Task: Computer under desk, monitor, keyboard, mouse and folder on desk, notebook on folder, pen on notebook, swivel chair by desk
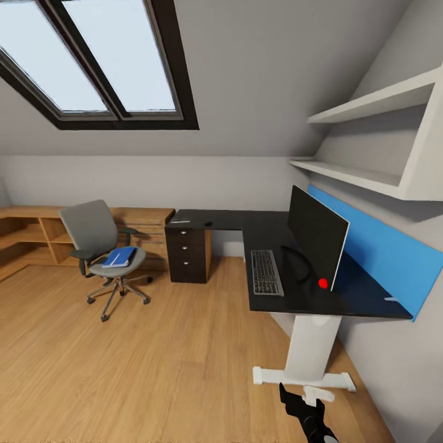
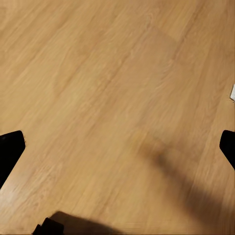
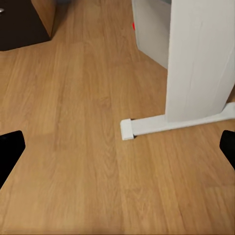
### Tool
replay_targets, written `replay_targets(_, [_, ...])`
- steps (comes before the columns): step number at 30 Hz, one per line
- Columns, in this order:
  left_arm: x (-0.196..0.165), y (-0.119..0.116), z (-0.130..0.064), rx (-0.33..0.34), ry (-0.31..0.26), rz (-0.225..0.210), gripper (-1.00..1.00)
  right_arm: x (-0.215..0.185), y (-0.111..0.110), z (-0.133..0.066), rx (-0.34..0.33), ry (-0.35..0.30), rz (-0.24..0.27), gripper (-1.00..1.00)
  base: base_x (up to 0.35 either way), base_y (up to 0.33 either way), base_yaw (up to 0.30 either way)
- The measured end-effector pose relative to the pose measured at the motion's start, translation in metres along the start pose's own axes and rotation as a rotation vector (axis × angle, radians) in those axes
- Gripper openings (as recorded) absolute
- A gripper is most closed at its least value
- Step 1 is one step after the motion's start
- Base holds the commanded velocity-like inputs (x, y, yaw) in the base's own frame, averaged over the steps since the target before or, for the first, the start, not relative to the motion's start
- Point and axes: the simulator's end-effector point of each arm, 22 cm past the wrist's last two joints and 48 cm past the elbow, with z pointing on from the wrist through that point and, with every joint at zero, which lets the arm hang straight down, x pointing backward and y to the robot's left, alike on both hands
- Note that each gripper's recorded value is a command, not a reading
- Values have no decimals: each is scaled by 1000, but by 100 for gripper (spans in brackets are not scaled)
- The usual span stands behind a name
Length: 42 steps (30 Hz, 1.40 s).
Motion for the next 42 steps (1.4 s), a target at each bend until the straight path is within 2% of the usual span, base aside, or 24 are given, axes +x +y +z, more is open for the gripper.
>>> replay_targets(10, [15,7,-3,-16,34,7,100,7,-2,0,3,14,-1,100,62,151,14])
replay_targets(30, [16,9,-4,-20,35,9,100,14,2,-2,-2,23,1,100,87,297,0])
replay_targets(42, [16,9,-4,-20,34,8,100,14,3,-3,-4,23,0,100,237,190,0])
